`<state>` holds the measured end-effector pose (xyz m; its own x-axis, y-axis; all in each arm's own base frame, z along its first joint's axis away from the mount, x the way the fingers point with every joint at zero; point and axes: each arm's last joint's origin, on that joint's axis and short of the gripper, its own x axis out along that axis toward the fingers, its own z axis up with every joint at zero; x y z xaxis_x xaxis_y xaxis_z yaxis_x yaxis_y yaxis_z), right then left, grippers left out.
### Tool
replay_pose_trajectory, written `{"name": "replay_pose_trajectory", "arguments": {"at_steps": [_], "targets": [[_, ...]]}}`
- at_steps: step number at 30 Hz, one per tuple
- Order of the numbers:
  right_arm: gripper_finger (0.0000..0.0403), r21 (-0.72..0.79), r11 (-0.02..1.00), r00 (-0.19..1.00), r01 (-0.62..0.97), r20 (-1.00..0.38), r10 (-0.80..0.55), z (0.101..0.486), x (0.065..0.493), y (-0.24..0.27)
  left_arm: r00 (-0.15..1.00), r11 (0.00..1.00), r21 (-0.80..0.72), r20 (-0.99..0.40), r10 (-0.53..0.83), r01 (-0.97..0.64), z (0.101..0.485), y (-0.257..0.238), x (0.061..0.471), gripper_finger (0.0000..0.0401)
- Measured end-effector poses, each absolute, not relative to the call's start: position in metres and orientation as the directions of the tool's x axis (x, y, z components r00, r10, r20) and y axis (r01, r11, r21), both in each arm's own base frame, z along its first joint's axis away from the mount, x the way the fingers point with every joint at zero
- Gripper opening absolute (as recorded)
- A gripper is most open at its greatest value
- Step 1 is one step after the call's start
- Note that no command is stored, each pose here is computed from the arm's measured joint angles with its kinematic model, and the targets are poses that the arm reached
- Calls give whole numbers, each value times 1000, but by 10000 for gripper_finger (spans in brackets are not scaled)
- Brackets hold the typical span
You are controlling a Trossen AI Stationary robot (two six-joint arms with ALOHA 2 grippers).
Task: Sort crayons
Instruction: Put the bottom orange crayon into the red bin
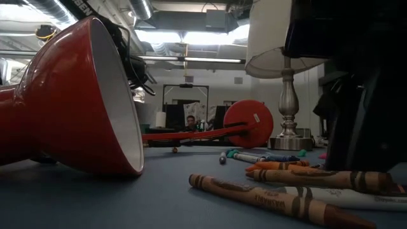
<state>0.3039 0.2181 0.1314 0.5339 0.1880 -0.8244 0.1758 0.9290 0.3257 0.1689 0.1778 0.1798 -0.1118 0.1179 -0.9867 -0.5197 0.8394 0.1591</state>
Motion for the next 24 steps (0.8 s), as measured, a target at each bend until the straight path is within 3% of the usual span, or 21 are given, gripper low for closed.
{"name": "replay_pose_trajectory", "arguments": {"at_steps": [15,24], "targets": [[156,290,937,530,196,-835,148,124,304,218,-96,809,165,-986,134,-564,185,181,172,103],[69,271,941,524,204,-842,129,123,303,216,-49,804,176,-982,181,-567,208,189,183,103]]}}
